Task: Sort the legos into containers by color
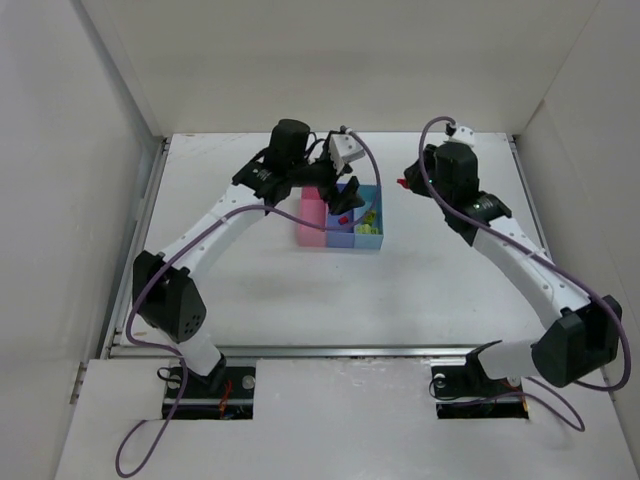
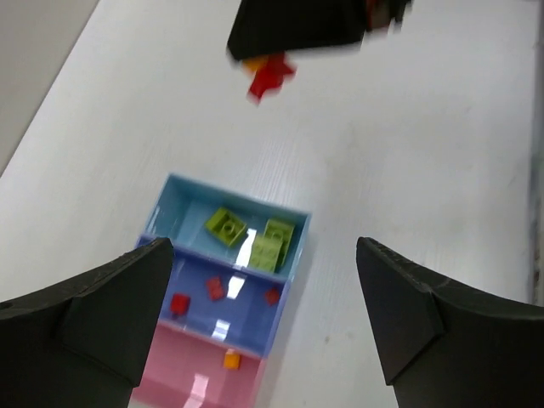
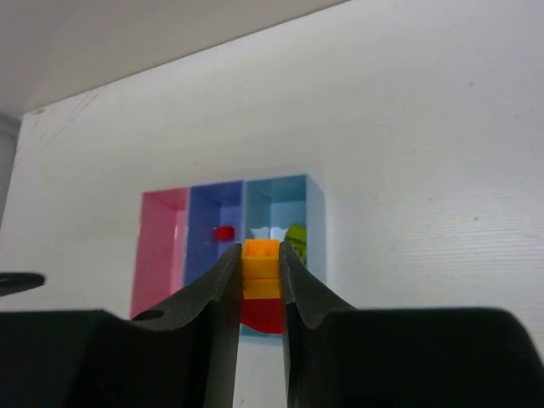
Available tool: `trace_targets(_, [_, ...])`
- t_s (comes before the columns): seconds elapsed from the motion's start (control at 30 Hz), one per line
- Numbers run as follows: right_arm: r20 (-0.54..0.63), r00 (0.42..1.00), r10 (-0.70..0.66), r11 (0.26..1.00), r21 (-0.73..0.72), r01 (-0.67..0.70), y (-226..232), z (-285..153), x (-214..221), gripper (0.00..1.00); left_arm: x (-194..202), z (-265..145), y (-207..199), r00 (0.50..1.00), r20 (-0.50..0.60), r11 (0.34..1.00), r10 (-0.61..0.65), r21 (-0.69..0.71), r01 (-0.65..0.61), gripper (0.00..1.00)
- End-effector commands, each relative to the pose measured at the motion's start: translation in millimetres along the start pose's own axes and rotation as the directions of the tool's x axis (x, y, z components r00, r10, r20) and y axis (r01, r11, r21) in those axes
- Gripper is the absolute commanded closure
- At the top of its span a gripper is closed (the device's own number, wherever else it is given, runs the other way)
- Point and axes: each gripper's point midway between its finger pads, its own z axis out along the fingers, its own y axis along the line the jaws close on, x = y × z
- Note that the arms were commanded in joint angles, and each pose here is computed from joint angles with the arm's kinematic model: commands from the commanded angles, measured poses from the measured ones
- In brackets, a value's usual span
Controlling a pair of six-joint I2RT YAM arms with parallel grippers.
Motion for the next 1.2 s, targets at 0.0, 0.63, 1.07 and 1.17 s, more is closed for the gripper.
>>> trace_targets(0.0, [0.110,0.994,-0.028,0.997,-0.062,0.035,32.3,-15.6,-24.0,1.00,-58.9,7.5,-22.4,0.985,0.150,0.994,-0.081,0.080,0.069,0.12])
trace_targets(0.63, [0.205,0.976,0.067,0.985,-0.170,-0.032,66.8,-70.0,-41.5,1.00,-92.2,23.6,-43.2,0.918,0.250,0.947,-0.309,0.175,0.270,0.13])
trace_targets(1.07, [0.235,0.970,0.068,0.982,-0.188,-0.023,74.7,-79.0,-51.8,1.00,-79.2,32.3,-36.1,0.913,0.248,0.945,-0.323,0.144,0.295,0.38])
trace_targets(1.17, [0.232,0.970,0.067,0.980,-0.196,-0.021,79.5,-79.0,-51.6,1.00,-81.1,32.0,-36.0,0.910,0.254,0.943,-0.327,0.146,0.298,0.44])
